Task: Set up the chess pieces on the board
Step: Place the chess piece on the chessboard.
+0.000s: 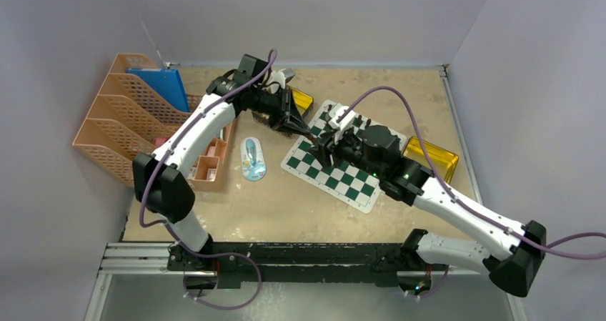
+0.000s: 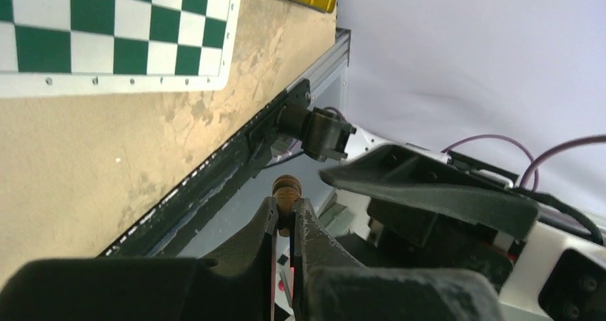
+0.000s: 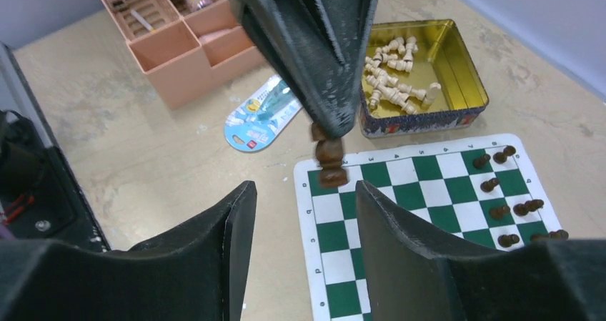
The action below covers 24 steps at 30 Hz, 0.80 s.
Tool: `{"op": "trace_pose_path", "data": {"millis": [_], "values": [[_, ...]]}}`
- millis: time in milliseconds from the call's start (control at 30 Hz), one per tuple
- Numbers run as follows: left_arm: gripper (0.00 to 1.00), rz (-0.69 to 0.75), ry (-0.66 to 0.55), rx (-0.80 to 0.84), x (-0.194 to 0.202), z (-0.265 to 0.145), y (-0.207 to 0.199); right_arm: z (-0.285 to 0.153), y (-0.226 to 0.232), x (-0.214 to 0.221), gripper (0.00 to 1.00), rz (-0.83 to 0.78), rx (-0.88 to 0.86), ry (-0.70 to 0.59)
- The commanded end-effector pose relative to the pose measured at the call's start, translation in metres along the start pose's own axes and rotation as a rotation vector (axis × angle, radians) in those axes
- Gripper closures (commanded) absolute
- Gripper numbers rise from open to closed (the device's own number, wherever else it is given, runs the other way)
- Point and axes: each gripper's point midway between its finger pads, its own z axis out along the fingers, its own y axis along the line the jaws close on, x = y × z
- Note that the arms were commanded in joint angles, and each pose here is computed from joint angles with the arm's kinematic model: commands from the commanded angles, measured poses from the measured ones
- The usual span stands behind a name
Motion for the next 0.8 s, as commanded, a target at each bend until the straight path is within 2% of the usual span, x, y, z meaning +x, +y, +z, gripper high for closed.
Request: {"op": "trace_pose_path", "data": {"millis": [0,100,133,167,233,367,533,667,767], "values": [[1.00,0.155,-0.096,-0.038,-0.033,0.000,-0.010,-0.033,-0.008,-0.033,0.41,0.103,0.081,-0.098],[1.00,0.222,-0.163,-0.130,-0.062,0.002,-0.003,-0.056,-0.015,-0.042,0.35,0.168,0.135,-0.104],[1.00,0.248,-0.185,-0.162,-0.071,0.003,0.000,-0.064,-0.017,-0.047,0.30,0.194,0.153,-0.114],[1.00,0.274,-0.211,-0.195,-0.082,0.003,0.003,-0.072,-0.020,-0.050,0.23,0.222,0.180,-0.124],[1.00,0.322,-0.256,-0.248,-0.103,0.005,0.008,-0.089,-0.023,-0.061,0.03,0.271,0.203,-0.159],[1.00,0.430,-0.321,-0.314,-0.138,0.012,0.011,-0.126,-0.027,-0.089,0.01,0.319,0.230,-0.257],[1.00,0.491,-0.331,-0.379,-0.168,0.026,0.021,-0.162,-0.039,-0.113,0.01,0.373,0.297,-0.360],[1.00,0.504,-0.320,-0.429,-0.165,0.034,0.030,-0.168,-0.042,-0.115,0.01,0.414,0.315,-0.369],[1.00,0.498,-0.281,-0.472,-0.149,0.045,0.043,-0.159,-0.041,-0.102,0.01,0.514,0.337,-0.303]]}}
